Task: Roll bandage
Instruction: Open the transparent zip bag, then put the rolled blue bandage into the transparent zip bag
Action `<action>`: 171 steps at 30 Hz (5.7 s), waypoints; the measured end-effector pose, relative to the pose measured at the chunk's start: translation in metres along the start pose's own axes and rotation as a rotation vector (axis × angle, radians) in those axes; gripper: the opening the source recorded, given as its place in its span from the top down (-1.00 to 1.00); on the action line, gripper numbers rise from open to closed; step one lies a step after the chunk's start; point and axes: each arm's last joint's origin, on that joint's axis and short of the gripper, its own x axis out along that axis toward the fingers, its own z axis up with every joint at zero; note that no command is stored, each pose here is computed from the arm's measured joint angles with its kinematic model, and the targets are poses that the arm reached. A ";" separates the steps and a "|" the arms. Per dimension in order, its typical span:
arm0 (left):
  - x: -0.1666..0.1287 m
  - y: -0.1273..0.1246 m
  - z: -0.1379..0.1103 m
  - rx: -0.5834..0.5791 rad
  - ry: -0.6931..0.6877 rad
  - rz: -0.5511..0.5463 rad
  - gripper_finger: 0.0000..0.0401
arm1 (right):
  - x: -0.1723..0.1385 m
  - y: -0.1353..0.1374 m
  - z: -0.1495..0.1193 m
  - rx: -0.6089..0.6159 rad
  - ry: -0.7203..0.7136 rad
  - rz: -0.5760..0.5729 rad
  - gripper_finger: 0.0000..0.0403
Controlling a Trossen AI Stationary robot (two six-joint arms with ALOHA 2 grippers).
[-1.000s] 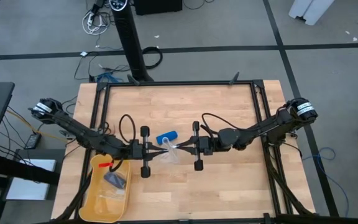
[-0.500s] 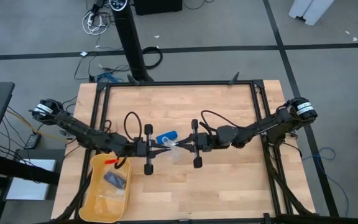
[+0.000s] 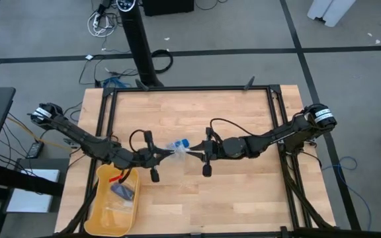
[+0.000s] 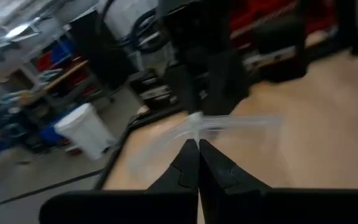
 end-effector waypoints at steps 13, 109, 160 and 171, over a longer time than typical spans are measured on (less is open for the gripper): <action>-0.019 -0.003 -0.009 0.164 0.157 0.132 1.00 | -0.005 0.010 -0.010 -0.029 0.099 0.003 0.40; -0.026 -0.007 -0.034 -0.057 0.310 0.125 1.00 | 0.084 0.010 0.024 -0.498 0.562 -0.214 0.71; -0.002 -0.013 -0.023 -0.182 0.192 0.050 1.00 | 0.097 -0.008 0.023 -0.172 0.480 -0.028 0.69; 0.004 -0.023 -0.030 -0.168 0.222 0.030 1.00 | 0.092 0.002 0.023 -0.179 0.505 0.002 0.12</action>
